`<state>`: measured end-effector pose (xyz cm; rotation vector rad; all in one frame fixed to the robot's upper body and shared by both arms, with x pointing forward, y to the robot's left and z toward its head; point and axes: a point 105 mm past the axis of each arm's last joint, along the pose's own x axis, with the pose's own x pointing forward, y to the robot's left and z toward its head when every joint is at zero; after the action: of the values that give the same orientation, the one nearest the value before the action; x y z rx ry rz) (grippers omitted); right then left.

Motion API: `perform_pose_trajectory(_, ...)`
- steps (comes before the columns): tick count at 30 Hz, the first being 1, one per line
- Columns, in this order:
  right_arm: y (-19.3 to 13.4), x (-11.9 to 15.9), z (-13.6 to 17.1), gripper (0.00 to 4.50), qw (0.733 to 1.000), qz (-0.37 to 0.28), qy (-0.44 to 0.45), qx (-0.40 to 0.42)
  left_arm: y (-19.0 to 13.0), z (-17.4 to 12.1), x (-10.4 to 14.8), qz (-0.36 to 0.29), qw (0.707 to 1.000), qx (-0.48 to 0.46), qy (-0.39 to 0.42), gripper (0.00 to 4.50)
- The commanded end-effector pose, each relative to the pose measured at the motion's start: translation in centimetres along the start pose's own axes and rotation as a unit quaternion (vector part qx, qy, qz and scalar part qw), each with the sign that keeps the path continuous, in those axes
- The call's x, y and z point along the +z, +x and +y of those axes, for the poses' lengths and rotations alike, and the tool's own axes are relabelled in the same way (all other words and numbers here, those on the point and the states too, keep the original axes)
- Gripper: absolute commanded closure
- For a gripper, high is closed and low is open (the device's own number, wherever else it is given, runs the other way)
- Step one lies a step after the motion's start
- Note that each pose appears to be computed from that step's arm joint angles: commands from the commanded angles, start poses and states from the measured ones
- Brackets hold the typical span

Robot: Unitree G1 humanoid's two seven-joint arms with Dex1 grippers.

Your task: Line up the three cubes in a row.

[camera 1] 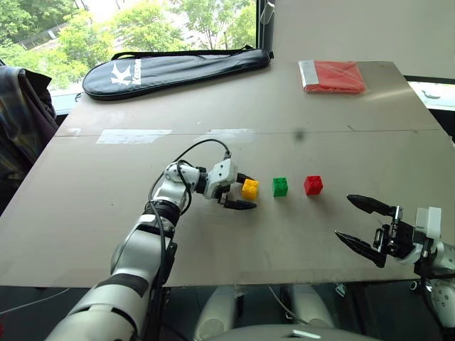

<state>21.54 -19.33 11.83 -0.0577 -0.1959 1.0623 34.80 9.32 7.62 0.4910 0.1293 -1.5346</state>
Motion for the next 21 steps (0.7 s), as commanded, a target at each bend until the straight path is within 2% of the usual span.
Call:
perform_pose_trajectory(1,0.1,0.8,-0.1,0.0,1.0,-0.011,-0.022,0.002,0.1,-0.8,-2.3,0.04,0.999,0.008,-0.027,0.94)
perform_pose_trajectory(10,0.2,0.7,-0.3,0.0,1.0,-0.012,-0.023,0.006,-0.4,0.4,-2.3,0.027,0.997,0.066,-0.038,0.94)
perform_pose_trajectory(21,0.2,0.6,-0.3,0.0,1.0,-0.012,-0.021,0.007,0.2,-0.2,-2.5,0.015,0.997,0.062,-0.046,0.94)
